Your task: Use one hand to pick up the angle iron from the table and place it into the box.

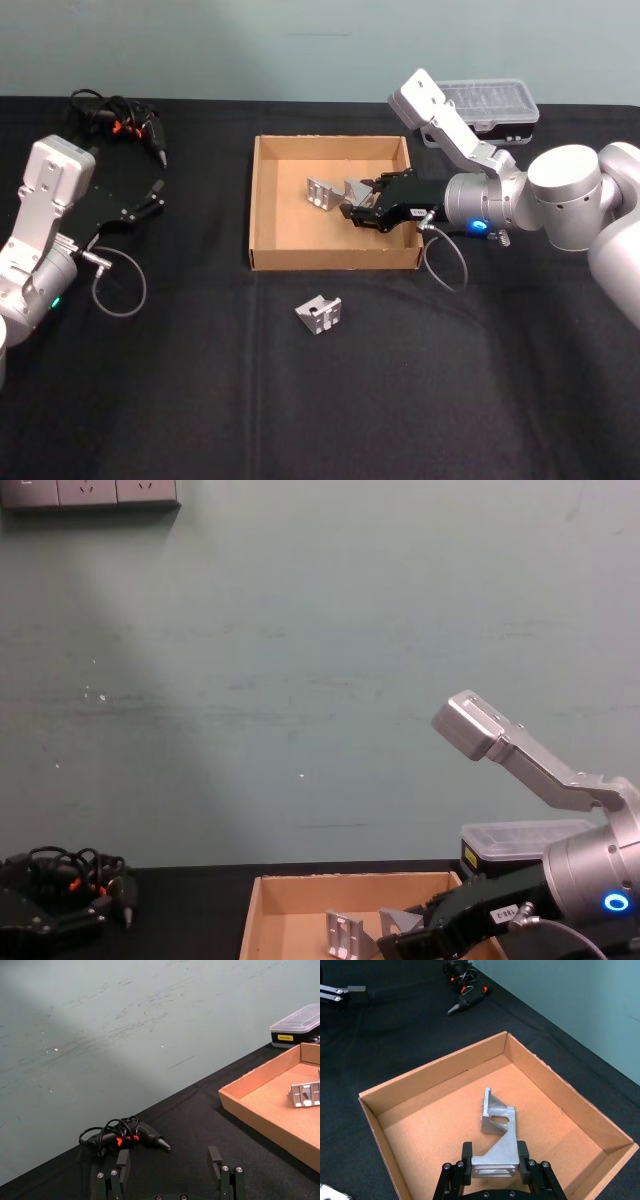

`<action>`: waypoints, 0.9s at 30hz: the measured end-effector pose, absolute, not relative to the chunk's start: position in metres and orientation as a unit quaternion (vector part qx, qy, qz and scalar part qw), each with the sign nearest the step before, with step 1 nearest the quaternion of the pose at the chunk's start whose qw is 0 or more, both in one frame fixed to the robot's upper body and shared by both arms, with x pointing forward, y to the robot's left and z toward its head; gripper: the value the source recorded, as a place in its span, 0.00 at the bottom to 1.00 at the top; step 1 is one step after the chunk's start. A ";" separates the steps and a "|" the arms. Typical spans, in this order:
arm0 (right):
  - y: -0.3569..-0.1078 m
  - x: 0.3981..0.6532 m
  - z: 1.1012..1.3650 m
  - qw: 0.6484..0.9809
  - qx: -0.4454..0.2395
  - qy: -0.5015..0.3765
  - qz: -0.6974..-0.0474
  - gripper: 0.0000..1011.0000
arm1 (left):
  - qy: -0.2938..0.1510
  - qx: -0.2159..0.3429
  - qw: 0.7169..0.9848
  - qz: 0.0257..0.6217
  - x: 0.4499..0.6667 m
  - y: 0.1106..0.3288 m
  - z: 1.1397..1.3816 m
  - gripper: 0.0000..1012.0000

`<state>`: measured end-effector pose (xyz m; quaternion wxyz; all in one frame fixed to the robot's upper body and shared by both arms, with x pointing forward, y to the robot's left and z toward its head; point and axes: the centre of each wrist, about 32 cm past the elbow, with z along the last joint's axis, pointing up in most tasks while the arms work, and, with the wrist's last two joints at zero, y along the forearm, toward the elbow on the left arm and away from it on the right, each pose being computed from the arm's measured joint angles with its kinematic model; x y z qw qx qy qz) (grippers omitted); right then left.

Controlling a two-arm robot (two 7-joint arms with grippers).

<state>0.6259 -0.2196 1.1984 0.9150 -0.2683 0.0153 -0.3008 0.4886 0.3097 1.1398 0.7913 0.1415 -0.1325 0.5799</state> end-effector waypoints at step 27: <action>-0.220 0.626 1.198 0.915 -0.268 0.016 -0.301 0.99 | -0.132 0.142 0.791 0.580 0.489 0.310 1.140 1.00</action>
